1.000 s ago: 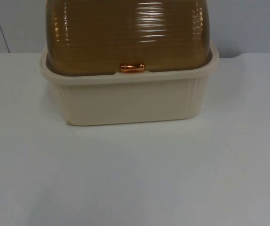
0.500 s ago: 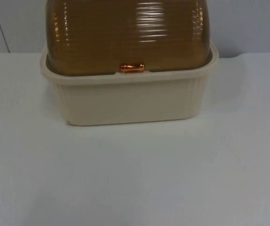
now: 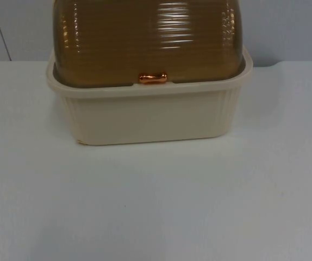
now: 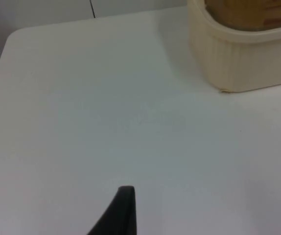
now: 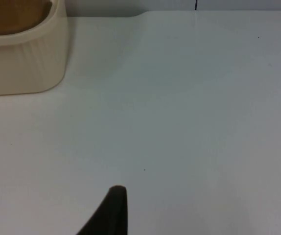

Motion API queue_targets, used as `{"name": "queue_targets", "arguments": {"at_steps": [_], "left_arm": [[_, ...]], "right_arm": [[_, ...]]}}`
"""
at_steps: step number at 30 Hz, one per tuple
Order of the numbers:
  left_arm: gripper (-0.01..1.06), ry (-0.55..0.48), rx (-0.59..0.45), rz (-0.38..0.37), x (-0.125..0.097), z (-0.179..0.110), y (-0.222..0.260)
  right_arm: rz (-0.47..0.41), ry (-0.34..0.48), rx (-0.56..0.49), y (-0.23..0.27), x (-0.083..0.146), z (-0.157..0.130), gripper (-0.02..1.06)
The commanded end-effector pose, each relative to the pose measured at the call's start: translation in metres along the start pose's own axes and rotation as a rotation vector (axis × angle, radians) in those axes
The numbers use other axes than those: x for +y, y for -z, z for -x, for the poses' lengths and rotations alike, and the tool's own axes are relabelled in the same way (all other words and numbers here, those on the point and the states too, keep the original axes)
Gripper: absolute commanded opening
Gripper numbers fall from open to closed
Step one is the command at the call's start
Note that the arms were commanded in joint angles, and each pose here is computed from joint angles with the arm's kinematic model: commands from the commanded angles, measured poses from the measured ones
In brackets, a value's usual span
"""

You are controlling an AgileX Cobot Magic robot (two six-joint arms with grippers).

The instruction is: Open the box lid with the left hand, place the block into the box with the right hand, then close the box lid with the left hand.

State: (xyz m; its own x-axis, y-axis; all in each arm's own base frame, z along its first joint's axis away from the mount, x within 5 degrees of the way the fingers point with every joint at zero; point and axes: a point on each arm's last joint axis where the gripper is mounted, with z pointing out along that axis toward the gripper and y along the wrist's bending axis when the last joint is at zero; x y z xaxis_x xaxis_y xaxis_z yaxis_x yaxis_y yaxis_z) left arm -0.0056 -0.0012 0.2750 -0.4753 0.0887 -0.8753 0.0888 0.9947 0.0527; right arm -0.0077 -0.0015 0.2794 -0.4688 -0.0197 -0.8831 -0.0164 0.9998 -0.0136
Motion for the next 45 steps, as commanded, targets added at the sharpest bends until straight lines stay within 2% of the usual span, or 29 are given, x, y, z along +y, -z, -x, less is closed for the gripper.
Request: {"name": "queue_targets", "arguments": {"at_steps": [1, 39, 45], "left_arm": [[1.05, 0.002, -0.009, 0.001, 0.0005, 0.0000, -0.0006], [1.05, 0.011, -0.009, 0.001, 0.0003, 0.0000, -0.0006], [1.05, 0.044, -0.005, 0.073, 0.0005, 0.0001, -0.0007]], "right_arm": [[-0.002, 0.010, -0.011, -0.0003, 0.0000, 0.0004, 1.05], [-0.001, 0.009, -0.011, -0.0003, 0.0001, 0.0004, 1.05], [-0.001, 0.009, -0.011, -0.0003, 0.0001, 0.0004, 1.05]]}}
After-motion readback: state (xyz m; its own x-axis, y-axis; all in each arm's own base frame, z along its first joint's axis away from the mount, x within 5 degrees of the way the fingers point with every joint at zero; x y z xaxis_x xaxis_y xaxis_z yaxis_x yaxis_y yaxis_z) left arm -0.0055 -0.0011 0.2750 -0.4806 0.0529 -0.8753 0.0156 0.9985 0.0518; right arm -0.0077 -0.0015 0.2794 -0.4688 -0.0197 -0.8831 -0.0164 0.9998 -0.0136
